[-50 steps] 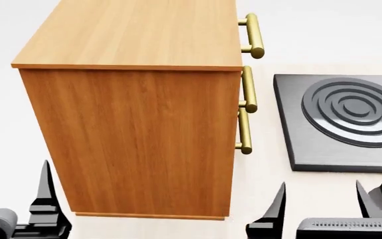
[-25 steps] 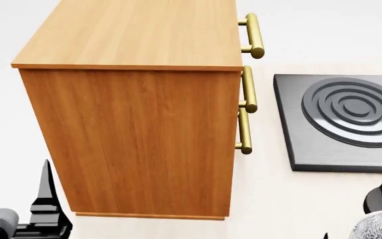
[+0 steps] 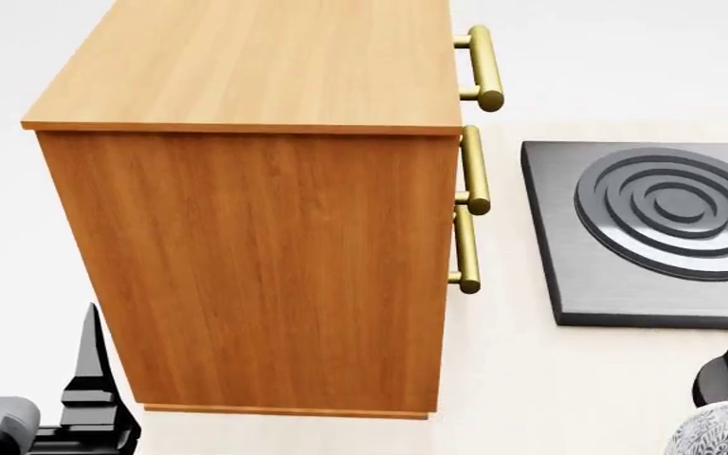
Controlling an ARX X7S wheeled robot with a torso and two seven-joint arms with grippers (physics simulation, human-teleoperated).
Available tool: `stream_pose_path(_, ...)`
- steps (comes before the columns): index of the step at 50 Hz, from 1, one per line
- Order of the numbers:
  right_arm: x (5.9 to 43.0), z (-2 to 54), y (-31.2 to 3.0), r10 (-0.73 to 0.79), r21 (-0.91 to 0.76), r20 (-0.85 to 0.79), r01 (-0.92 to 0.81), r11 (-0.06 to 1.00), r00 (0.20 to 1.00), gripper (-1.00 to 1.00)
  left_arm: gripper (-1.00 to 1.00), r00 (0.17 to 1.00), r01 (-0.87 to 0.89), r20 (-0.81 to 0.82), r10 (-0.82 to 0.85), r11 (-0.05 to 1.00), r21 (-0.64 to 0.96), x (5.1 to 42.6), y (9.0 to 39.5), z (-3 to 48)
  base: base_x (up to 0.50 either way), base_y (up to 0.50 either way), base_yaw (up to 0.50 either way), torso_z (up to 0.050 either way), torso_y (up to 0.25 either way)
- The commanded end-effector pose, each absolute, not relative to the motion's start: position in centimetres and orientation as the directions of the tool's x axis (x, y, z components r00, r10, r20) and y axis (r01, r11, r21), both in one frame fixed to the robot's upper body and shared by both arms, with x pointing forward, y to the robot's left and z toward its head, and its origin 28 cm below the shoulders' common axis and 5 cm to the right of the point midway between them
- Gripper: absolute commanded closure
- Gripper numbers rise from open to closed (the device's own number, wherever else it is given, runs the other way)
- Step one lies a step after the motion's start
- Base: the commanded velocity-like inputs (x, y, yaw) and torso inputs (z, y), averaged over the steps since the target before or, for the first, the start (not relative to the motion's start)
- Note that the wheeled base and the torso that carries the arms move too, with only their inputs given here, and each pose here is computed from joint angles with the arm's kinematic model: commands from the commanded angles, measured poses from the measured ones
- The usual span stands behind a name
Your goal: Put the bowl on the top of the cabinet.
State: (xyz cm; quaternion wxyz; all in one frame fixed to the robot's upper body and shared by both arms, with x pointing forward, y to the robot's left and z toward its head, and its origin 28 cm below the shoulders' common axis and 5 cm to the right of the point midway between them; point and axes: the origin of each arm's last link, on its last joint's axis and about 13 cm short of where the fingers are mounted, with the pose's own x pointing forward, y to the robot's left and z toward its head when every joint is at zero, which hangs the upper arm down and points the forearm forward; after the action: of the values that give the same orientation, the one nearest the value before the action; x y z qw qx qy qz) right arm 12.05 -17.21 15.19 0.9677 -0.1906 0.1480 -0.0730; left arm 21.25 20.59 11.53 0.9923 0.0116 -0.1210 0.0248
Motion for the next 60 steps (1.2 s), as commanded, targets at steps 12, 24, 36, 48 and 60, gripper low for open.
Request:
stream_pose_path(12,12.5,13.2,-17.6,-0.213,-0.41,-0.323,0.067,0.91,0.922,-1.0,-1.0,0.97,-0.052,0.24,0.046,0.998,0.02,21.3,20.5,11.5,0.0,0.0,0.0,0.0,0.0)
stream_pose_path(24,12.9,12.9,-18.0,-0.23,-0.408,-0.337,0.078,0.91,0.913,-1.0,-1.0,0.97,-0.053,0.239,0.046,0.998,0.021,21.3,20.5,11.4,0.0,0.0,0.0,0.0,0.0)
stream_pose_path(36,13.3,12.3,-18.1,-0.236,-0.417,-0.34,0.079,0.906,0.91,-1.0,-1.0,0.97,-0.053,0.239,0.046,0.998,0.021,21.3,20.5,11.4,0.0,0.0,0.0,0.0,0.0)
stream_pose_path(48,13.5,12.0,-18.0,-0.234,-0.419,-0.348,0.073,0.905,0.908,-1.0,-1.0,0.97,-0.056,0.24,0.05,0.998,0.02,21.2,20.6,11.5,0.0,0.0,0.0,0.0,0.0)
stream_pose_path(60,13.8,11.7,-18.0,-0.237,-0.422,-0.351,0.073,0.903,0.906,-1.0,-1.0,0.969,-0.056,0.24,0.05,0.998,0.02,21.2,20.5,11.5,0.0,0.0,0.0,0.0,0.0)
